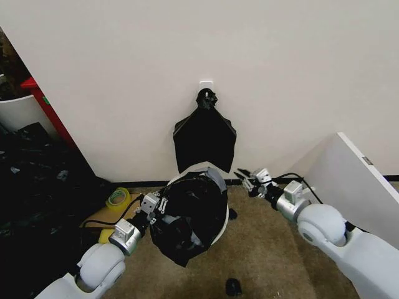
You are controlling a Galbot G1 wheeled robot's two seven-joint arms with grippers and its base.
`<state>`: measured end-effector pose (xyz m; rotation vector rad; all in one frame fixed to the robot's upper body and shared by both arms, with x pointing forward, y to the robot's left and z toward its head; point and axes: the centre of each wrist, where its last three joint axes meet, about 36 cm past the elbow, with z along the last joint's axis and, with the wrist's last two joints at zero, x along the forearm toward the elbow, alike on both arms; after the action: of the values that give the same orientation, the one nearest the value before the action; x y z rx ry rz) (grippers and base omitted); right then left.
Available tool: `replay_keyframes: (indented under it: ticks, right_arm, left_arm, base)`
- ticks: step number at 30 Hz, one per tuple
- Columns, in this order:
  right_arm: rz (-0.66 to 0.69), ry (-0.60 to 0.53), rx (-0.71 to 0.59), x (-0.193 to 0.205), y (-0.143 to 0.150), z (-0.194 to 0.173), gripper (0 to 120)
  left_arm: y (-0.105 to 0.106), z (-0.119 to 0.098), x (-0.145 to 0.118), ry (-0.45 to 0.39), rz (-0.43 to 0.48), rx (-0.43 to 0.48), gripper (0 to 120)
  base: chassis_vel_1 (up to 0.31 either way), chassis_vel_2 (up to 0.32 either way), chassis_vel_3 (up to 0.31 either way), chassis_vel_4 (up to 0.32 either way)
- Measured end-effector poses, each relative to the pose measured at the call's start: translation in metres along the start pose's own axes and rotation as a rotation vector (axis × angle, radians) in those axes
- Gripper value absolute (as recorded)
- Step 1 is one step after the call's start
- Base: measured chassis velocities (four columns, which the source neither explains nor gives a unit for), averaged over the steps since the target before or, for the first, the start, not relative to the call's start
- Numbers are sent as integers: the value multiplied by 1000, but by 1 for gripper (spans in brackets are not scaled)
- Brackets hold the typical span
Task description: Place the garbage bag over the trash bin.
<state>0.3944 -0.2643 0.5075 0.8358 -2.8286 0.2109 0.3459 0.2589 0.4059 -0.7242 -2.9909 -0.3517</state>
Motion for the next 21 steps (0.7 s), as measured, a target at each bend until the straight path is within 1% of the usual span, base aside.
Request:
replay_keyframes:
  ticks: [1,2,3,4,5,7,8,9,11,12,13,14,15,16,17,20,21]
  right_arm:
    - [-37,-2,-44,6,9,-10,38]
    - [-64,-1,-60,9,16,-15,41]
    - [-98,3,-62,11,26,-16,47]
    - [-98,3,-62,11,26,-16,47]
    - [-113,6,-52,12,30,-15,50]
    - [-136,10,-29,12,40,-10,58]
    - [-142,10,-26,10,43,-7,66]
    - [-142,10,-26,10,43,-7,66]
    - [-146,14,-21,7,48,-3,75]
    - [-146,14,-21,7,48,-3,75]
    - [-145,18,-11,6,49,-1,81]
    - [-144,20,-7,6,49,0,82]
    - [-141,28,6,5,48,4,90]
    - [-139,32,12,4,48,5,94]
    - [-139,32,12,4,48,5,94]
    - [-129,44,31,3,46,11,100]
    - [-129,44,31,3,46,11,100]
  left_arm:
    - [1,0,0,4,-6,3,3]
    - [0,0,2,8,-8,5,3]
    - [-1,0,4,12,-7,9,3]
    - [-1,0,4,12,-7,9,3]
    - [-2,0,5,13,-5,11,3]
    - [-3,0,6,15,-2,12,3]
    - [-4,0,6,14,-1,12,3]
    - [-4,0,6,14,-1,12,3]
    - [-5,0,6,15,2,15,3]
    - [-5,0,6,15,2,15,3]
    - [-6,0,6,15,4,16,3]
    - [-6,0,6,15,4,16,3]
    - [-6,0,7,16,4,14,3]
    - [-6,0,7,16,5,14,3]
    - [-6,0,7,16,5,14,3]
    - [-6,1,8,20,7,11,3]
    - [-6,1,8,20,7,11,3]
  base:
    - [0,0,0,0]
    - [0,0,0,0]
    - [0,0,0,0]
    - [0,0,0,0]
    - [0,0,0,0]
    - [0,0,0,0]
    - [0,0,0,0]
    - [0,0,0,0]
    - [0,0,0,0]
    - [0,0,0,0]
    - [0,0,0,0]
    - [0,0,0,0]
    - [0,0,0,0]
    - [0,0,0,0]
    - [0,0,0,0]
    - [0,0,0,0]
    - [0,0,0,0]
